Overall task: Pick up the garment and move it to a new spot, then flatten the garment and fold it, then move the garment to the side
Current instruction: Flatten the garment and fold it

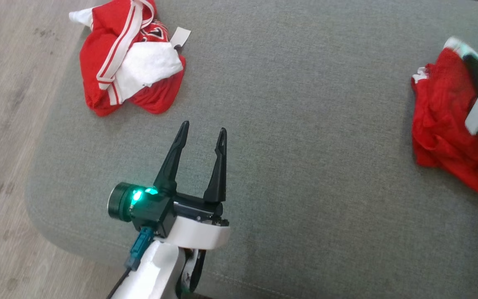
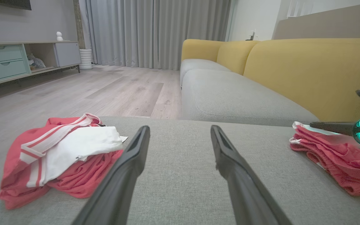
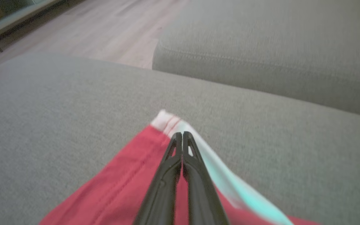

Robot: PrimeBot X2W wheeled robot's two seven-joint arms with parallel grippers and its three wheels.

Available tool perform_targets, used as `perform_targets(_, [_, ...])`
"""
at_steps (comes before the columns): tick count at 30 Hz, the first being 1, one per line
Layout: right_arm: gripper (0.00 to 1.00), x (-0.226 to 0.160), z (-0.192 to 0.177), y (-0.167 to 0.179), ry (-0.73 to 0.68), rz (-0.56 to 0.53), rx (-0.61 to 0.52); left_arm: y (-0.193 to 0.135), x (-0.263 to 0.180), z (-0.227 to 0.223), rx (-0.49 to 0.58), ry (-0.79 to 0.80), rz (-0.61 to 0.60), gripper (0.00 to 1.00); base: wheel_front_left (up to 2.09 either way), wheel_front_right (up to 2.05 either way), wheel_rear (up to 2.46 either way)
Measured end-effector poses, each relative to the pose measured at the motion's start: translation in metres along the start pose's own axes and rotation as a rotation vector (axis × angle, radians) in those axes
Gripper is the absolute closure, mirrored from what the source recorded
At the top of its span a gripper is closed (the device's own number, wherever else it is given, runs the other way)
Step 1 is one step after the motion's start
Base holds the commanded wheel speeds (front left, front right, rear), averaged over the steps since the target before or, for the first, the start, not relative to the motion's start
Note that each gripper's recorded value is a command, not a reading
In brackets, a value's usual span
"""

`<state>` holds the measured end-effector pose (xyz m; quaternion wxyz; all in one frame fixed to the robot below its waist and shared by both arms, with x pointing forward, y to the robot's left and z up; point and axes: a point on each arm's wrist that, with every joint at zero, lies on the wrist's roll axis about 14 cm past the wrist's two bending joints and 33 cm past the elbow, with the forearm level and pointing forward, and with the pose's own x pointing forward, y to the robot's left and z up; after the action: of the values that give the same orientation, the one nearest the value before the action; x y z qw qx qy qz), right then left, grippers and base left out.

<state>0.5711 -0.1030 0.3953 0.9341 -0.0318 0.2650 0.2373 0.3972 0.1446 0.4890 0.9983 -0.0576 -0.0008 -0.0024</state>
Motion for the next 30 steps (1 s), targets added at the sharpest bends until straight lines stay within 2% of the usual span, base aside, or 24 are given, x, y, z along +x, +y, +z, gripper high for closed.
perform_targets(5, [1.0,0.001,0.026,-0.001,-0.135,-0.01,-0.011,0.003,0.0,0.001,0.004,-0.004,0.014,0.0,0.0,0.0,0.0])
perform_targets(8, [1.0,-0.014,0.043,0.001,-0.243,-0.013,-0.019,0.003,0.0,0.011,0.001,-0.033,0.018,0.0,0.0,0.0,0.0])
perform_targets(9, [0.93,-0.02,0.046,0.001,-0.264,-0.013,-0.022,0.003,0.0,0.014,0.001,-0.04,0.017,0.0,0.0,0.0,0.0])
perform_targets(10, [0.56,-0.026,0.047,0.002,-0.28,-0.014,-0.021,0.001,-0.001,0.016,-0.002,-0.047,0.014,0.0,0.0,0.0,0.0])
perform_targets(11, [0.0,-0.033,0.046,0.004,-0.287,-0.015,-0.017,0.001,-0.003,0.017,-0.006,-0.05,0.015,0.0,0.0,0.0,0.0])
perform_targets(14, [0.0,-0.055,0.036,0.009,-0.303,-0.022,-0.008,0.003,-0.012,0.014,-0.011,-0.04,0.024,0.0,0.0,0.0,0.0])
perform_targets(17, [0.0,-0.084,0.042,0.018,-0.374,-0.022,-0.051,0.001,-0.02,0.01,-0.01,-0.032,0.016,0.0,0.0,0.0,0.0])
perform_targets(20, [0.0,-0.119,0.037,0.023,-0.45,-0.068,-0.03,-0.001,-0.029,0.012,-0.013,-0.037,0.009,0.0,0.0,0.0,0.0])
perform_targets(26, [0.0,-0.189,-0.033,0.043,-0.462,-0.191,0.027,-0.008,-0.051,0.007,-0.012,-0.028,-0.026,0.0,0.0,0.0,0.0])
perform_targets(30, [0.0,-0.223,-0.053,0.052,-0.489,-0.27,0.055,-0.012,-0.061,0.002,0.011,-0.018,-0.046,0.0,0.0,0.0,0.0])
